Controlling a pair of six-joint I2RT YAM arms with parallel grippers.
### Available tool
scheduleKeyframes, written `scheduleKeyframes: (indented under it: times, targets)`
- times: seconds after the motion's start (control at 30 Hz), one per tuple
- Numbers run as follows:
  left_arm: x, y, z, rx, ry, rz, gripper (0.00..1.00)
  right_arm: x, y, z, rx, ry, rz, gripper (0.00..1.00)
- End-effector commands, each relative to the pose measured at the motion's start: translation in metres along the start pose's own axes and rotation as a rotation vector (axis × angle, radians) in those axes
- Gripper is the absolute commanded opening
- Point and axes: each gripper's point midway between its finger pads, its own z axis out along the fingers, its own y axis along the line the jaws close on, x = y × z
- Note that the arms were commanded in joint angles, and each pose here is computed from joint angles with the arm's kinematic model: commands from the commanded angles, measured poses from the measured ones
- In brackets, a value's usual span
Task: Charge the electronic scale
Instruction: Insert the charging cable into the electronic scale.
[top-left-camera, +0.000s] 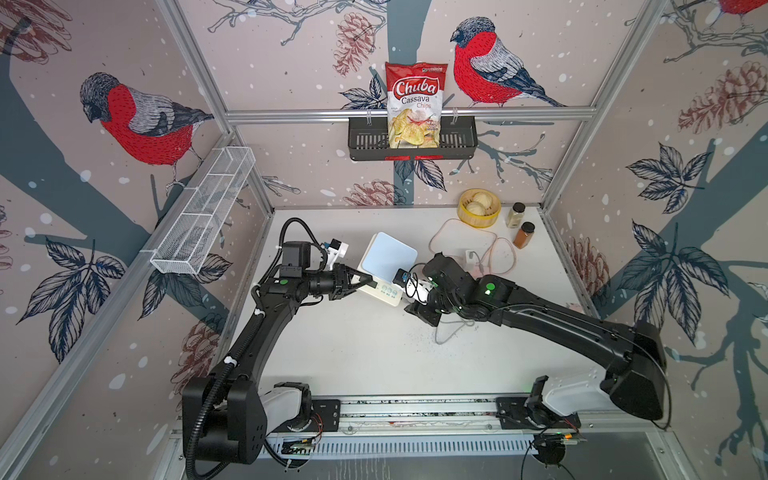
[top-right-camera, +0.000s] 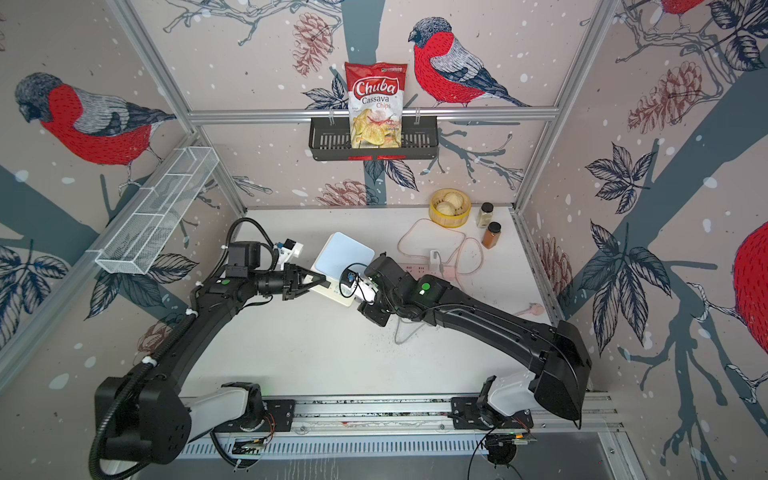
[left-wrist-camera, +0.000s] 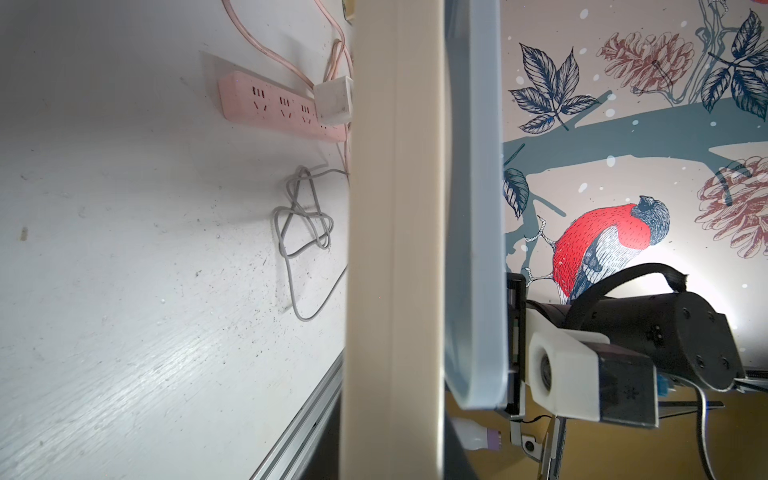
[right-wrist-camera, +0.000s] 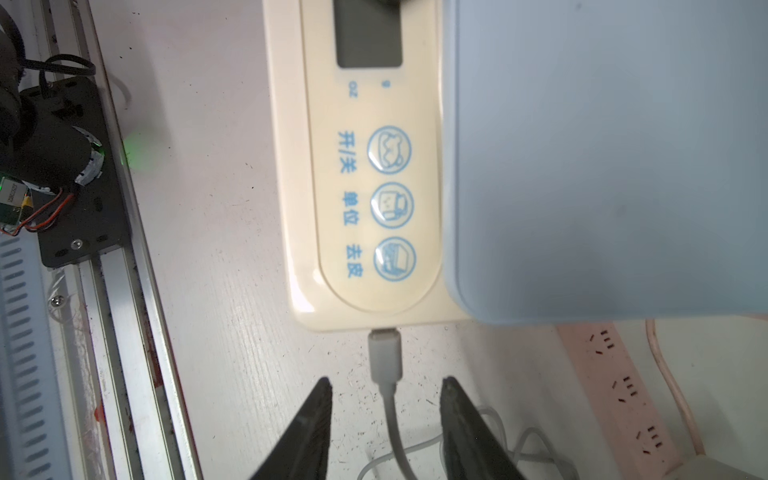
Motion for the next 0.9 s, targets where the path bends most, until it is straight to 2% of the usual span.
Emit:
scheduleKeyframes:
  times: [0.0, 0.33, 0.67, 0.87]
  targets:
    - [0.000, -0.011, -0.001, 0.044, 0.005, 0.054, 0.00, -0.011, -0.003, 0.002, 0.008, -0.029, -0.018, 0.39]
    - [0.002, -0.009, -0.002, 0.034, -0.003, 0.050, 0.00, -0.024, -0.005, 0.000, 0.018, -0.046, -0.036, 0.01]
    - [0.005, -0.002, 0.002, -0.031, -0.029, 0.040, 0.00, -0.040, -0.003, 0.006, 0.009, -0.044, -0.020, 0.00]
    - [0.009, -0.001, 0.009, -0.003, -0.047, 0.016, 0.00, -0.056, -0.004, 0.006, 0.027, -0.111, 0.015, 0.00]
